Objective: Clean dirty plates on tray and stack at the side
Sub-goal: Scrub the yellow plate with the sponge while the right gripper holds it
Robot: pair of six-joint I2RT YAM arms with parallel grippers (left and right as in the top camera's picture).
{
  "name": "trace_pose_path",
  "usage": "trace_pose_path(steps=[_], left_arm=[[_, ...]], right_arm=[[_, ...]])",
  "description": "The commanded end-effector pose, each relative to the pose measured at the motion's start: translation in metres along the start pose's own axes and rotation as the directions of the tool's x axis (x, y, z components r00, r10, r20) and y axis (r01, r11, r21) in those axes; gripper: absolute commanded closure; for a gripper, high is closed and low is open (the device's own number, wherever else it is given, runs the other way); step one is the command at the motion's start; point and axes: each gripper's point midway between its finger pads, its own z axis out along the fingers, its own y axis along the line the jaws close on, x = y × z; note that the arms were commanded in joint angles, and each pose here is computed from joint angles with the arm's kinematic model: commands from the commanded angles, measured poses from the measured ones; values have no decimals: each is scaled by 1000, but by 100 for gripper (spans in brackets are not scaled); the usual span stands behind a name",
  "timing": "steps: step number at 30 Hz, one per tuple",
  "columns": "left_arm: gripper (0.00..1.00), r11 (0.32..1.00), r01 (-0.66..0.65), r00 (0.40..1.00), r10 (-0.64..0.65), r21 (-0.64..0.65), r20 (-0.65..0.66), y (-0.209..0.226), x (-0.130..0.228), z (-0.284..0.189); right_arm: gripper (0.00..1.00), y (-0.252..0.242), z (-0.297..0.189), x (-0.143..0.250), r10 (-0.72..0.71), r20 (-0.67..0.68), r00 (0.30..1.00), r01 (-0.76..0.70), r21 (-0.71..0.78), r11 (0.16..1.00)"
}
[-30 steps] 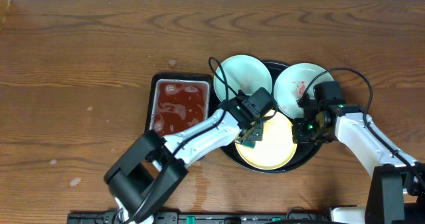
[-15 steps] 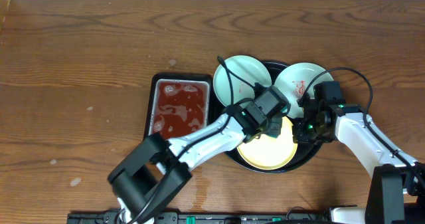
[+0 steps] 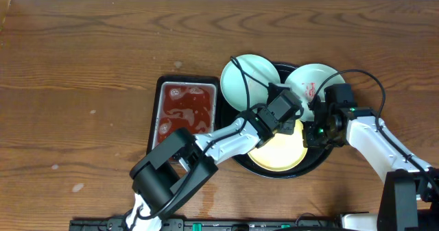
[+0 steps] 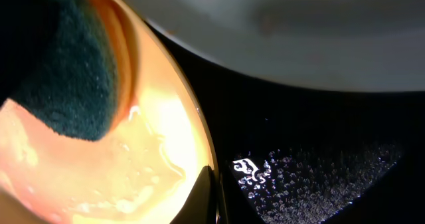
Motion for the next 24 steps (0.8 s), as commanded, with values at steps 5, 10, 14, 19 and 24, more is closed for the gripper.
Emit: trace_pose_path(steps=[5, 10, 14, 19, 24], left_arm=[[92, 985, -94, 993, 104, -143, 60, 32, -13, 3], [92, 971, -117, 993, 111, -208, -42, 51, 9, 1], [93, 962, -131, 989, 112, -240, -94, 59, 20, -6], [93, 956, -139, 986, 109, -259, -125, 62, 22, -21], [93, 943, -157, 977, 106, -293, -184, 71, 31, -38]], right_arm=[[99, -7, 1, 2, 0, -6, 1000, 0, 35, 999], [99, -7, 1, 2, 0, -6, 1000, 0, 35, 999], [99, -7, 1, 2, 0, -5, 1000, 0, 35, 999], [99, -7, 1, 2, 0, -6, 1000, 0, 35, 999], [99, -7, 1, 2, 0, -6, 1000, 0, 35, 999]])
